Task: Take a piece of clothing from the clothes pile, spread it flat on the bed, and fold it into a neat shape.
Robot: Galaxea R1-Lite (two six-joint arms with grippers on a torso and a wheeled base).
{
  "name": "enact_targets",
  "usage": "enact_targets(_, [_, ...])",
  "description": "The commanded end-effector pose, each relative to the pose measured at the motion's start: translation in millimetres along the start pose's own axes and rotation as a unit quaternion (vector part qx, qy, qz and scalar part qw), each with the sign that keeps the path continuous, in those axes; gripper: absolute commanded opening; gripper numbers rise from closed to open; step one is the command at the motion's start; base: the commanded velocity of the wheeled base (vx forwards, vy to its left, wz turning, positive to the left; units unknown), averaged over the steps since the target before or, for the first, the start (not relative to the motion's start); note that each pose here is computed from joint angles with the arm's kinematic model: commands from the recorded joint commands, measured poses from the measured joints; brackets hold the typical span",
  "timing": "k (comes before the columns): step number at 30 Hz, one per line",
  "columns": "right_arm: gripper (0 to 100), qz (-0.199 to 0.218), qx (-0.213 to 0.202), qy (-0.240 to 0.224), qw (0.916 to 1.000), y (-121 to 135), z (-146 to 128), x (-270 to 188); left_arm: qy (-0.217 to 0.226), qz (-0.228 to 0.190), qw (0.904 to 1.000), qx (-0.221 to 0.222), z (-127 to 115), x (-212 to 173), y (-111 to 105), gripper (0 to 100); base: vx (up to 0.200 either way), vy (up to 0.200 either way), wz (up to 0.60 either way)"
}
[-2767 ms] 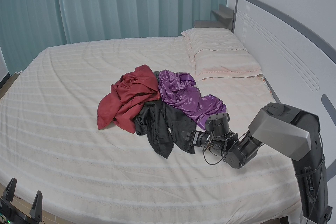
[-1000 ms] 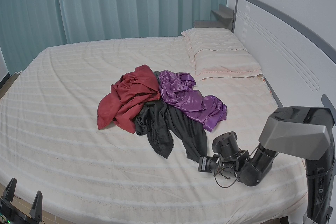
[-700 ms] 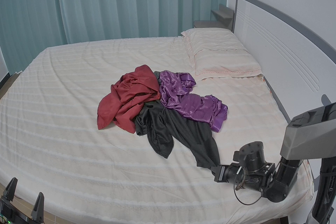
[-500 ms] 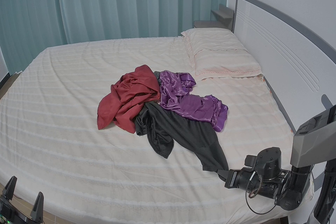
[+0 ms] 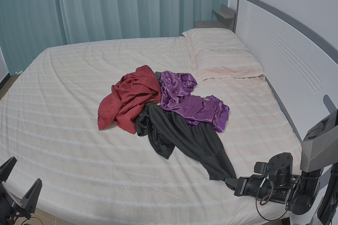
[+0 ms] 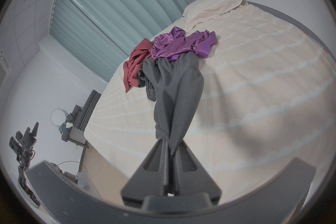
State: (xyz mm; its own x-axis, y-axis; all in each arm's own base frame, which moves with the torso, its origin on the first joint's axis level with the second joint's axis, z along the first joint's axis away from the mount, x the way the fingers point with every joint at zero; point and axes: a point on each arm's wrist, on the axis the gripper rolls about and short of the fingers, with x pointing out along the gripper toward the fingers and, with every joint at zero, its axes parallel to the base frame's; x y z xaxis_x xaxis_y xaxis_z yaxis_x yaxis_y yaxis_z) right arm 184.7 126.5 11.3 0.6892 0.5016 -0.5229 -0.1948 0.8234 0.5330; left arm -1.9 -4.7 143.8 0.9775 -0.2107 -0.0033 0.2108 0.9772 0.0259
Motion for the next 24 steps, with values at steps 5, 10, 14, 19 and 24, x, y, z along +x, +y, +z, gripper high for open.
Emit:
enact_targets(5, [0,0.014,0.024,0.003,0.9996,0.5,1.5,-3.0,0.202,-0.147,0.9683,-0.009,-4.2,71.7,-1.0,100,0.0,0.0,0.0])
enact_targets(10, [0,0.013,0.034,0.001,0.9993,0.4,2.0,-4.1,0.233,-0.162,0.9589,0.005,-8.9,105.6,-10.1,100,0.0,0.0,0.0])
enact_targets(14, [0,0.011,0.036,-0.001,0.9993,-0.8,3.2,-3.4,0.267,-0.152,0.9517,-0.007,-19.3,133.7,-21.1,100,0.0,0.0,0.0])
enact_targets(19, [0,0.01,0.037,-0.003,0.9993,-1.6,3.8,-3.5,0.281,-0.146,0.9469,-0.054,-28.6,160.1,-42.7,100,0.0,0.0,0.0])
enact_targets(24, [0,0.008,0.039,-0.004,0.9992,-2.7,4.7,-3.5,0.309,-0.114,0.9425,-0.055,-49.5,195.9,-61.2,100,0.0,0.0,0.0])
